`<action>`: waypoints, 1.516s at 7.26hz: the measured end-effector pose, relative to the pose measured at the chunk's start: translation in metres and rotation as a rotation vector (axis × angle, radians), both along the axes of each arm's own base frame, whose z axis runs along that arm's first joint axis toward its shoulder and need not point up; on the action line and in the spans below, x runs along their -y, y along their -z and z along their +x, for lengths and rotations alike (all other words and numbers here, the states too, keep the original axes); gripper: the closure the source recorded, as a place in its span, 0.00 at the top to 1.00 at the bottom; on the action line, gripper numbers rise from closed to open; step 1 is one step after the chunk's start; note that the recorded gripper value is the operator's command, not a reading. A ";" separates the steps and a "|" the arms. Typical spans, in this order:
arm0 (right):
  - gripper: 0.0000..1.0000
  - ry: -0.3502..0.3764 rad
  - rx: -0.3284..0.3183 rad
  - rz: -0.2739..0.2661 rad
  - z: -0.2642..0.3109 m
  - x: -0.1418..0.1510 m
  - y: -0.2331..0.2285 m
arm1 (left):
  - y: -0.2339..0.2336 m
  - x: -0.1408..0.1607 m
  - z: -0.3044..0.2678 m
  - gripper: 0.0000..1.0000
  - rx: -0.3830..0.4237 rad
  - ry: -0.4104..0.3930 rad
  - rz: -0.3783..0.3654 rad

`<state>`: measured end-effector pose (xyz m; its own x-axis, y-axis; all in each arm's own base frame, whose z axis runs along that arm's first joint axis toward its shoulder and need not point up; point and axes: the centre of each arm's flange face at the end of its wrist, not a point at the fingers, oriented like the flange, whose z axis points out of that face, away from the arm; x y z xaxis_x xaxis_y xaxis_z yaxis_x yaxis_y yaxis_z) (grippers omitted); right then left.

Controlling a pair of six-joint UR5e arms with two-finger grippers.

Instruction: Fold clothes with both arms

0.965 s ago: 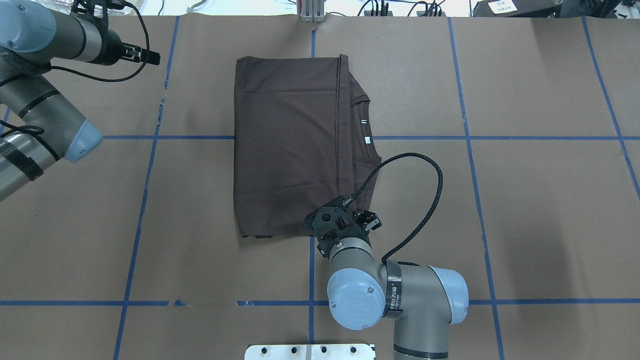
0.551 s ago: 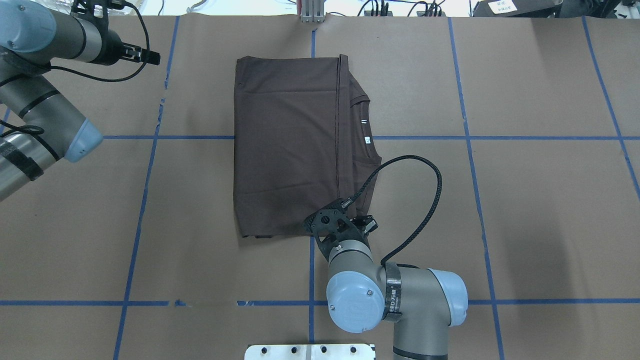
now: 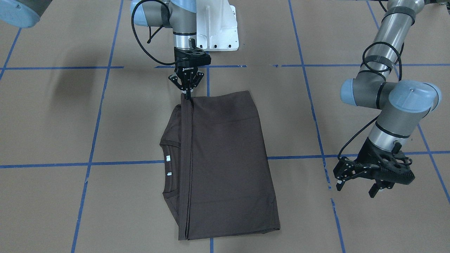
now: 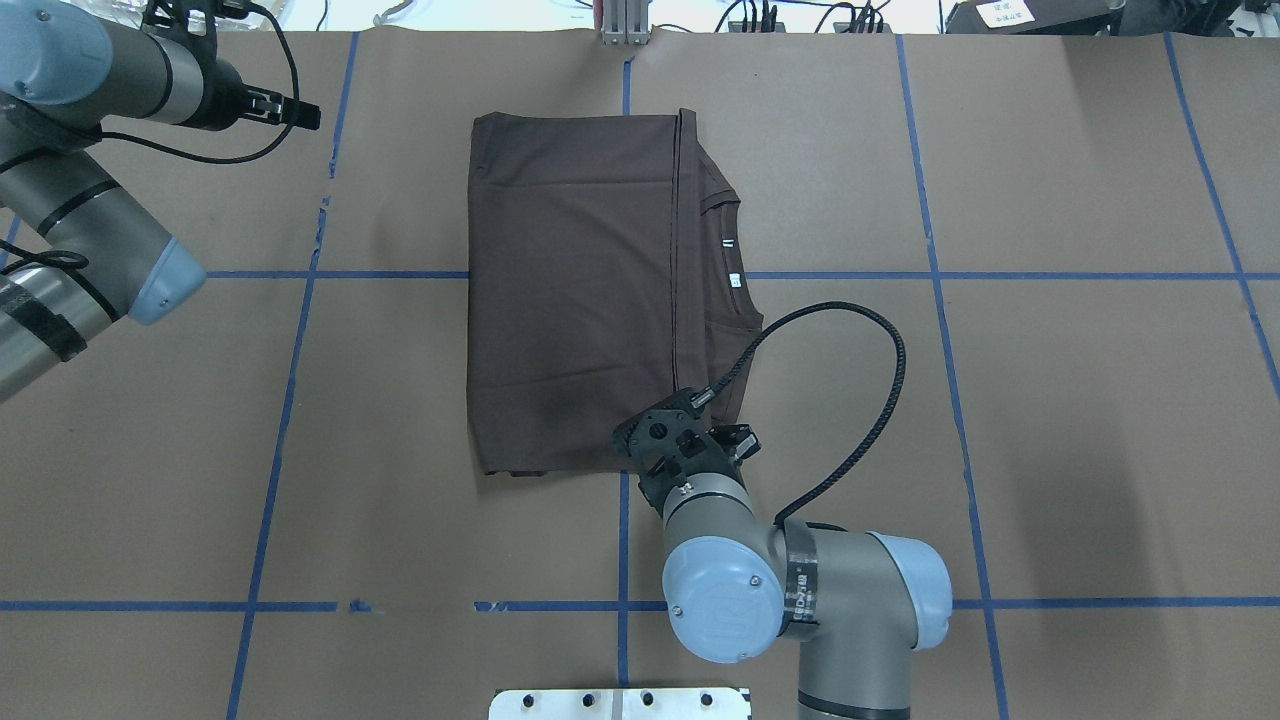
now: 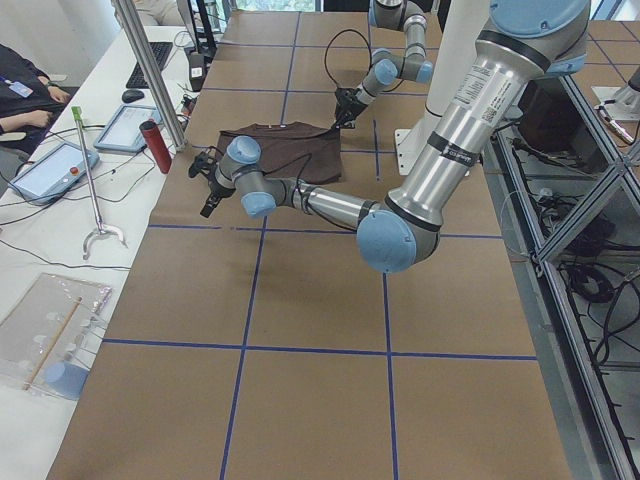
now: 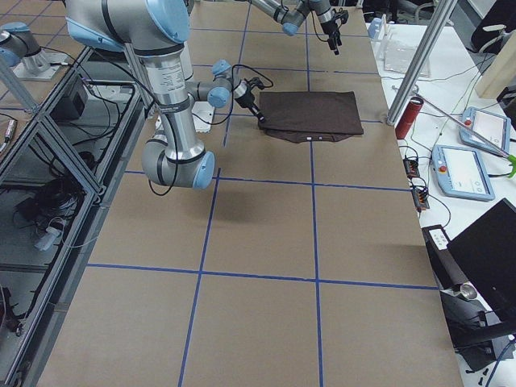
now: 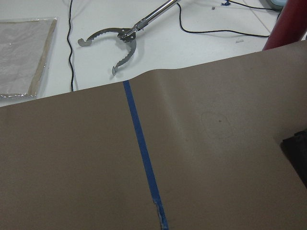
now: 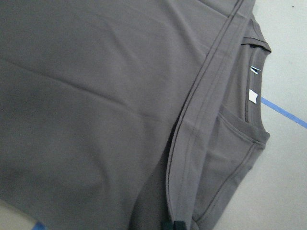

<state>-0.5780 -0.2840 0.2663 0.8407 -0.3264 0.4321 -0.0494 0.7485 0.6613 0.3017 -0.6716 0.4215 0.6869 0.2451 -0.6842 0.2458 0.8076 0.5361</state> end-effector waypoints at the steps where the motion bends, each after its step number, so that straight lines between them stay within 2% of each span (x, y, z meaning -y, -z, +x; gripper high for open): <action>1: 0.17 -0.054 0.031 -0.051 0.008 -0.001 -0.016 | 0.001 0.000 0.000 1.00 -0.007 0.005 -0.007; 2: 0.94 -0.102 0.057 -0.093 0.013 -0.002 -0.028 | 0.000 -0.002 0.000 1.00 -0.010 0.007 -0.011; 3: 1.00 -0.132 0.078 -0.121 0.014 -0.004 -0.033 | -0.002 -0.005 -0.001 1.00 -0.011 0.006 -0.012; 6: 1.00 -0.135 0.107 -0.139 0.017 -0.006 -0.027 | -0.002 -0.008 -0.001 1.00 -0.013 0.007 -0.011; 8: 1.00 -0.123 0.137 -0.179 0.033 0.026 -0.010 | 0.001 -0.012 -0.002 1.00 -0.020 0.002 -0.006; 9: 1.00 -0.110 0.183 -0.231 0.044 0.050 0.007 | 0.009 -0.018 -0.002 1.00 -0.048 -0.011 -0.017; 10: 1.00 -0.089 0.257 -0.284 0.060 0.073 0.022 | 0.023 -0.026 0.000 1.00 -0.110 -0.024 -0.053; 11: 1.00 -0.073 0.366 -0.334 0.077 0.090 0.030 | 0.040 -0.045 0.004 1.00 -0.181 -0.032 -0.090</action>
